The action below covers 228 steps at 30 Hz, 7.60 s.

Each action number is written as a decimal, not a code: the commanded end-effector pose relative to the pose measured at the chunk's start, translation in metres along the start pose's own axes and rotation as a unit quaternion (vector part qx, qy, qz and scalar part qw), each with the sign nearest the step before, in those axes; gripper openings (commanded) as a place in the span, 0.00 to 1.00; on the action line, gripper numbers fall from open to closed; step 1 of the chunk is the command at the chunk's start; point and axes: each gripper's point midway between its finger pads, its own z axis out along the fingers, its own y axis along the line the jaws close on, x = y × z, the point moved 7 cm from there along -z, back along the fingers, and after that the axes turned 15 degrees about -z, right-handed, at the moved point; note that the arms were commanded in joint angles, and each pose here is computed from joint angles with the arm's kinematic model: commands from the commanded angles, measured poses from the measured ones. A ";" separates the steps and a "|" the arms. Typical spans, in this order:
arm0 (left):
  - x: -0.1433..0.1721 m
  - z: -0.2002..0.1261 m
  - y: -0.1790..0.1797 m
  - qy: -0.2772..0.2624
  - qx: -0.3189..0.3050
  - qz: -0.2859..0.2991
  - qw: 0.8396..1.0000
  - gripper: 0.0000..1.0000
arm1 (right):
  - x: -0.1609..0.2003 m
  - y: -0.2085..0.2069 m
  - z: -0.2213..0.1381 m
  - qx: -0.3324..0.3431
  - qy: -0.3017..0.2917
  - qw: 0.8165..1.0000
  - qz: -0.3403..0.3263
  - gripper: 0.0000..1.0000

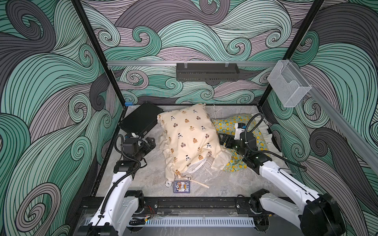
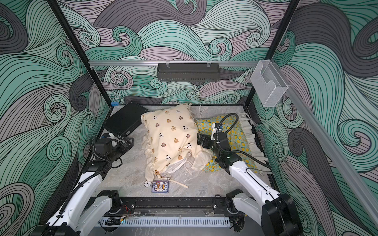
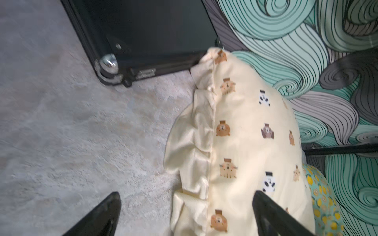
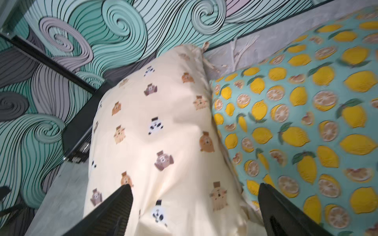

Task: Zip up pillowcases
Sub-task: Adjust the pillowcase at the center of the board, then pick up the pillowcase from the center of the board, then zip the zipper on the pillowcase.

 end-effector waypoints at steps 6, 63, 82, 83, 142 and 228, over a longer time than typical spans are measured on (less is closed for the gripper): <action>0.045 -0.006 -0.008 0.092 0.001 0.013 0.996 0.99 | 0.037 0.061 -0.011 -0.106 0.090 0.988 -0.070 0.99; 0.139 0.035 0.006 0.199 -0.080 -0.005 0.977 0.03 | 0.089 0.069 -0.010 -0.032 0.163 0.980 -0.111 0.99; 0.085 0.042 -0.017 0.104 -0.080 0.032 0.991 0.00 | 0.088 0.045 0.011 0.009 0.178 0.979 -0.096 0.99; 0.081 0.044 -0.016 0.102 -0.082 0.027 0.991 0.00 | 0.088 0.043 0.012 0.014 0.180 0.979 -0.097 0.99; 0.116 0.034 0.000 0.230 -0.089 -0.065 0.967 0.00 | 0.094 0.159 -0.010 -0.199 0.227 0.946 -0.117 0.99; 0.102 -0.005 -0.059 0.285 -0.029 -0.087 0.954 0.00 | 0.099 0.242 0.039 -0.164 0.097 0.960 -0.207 0.26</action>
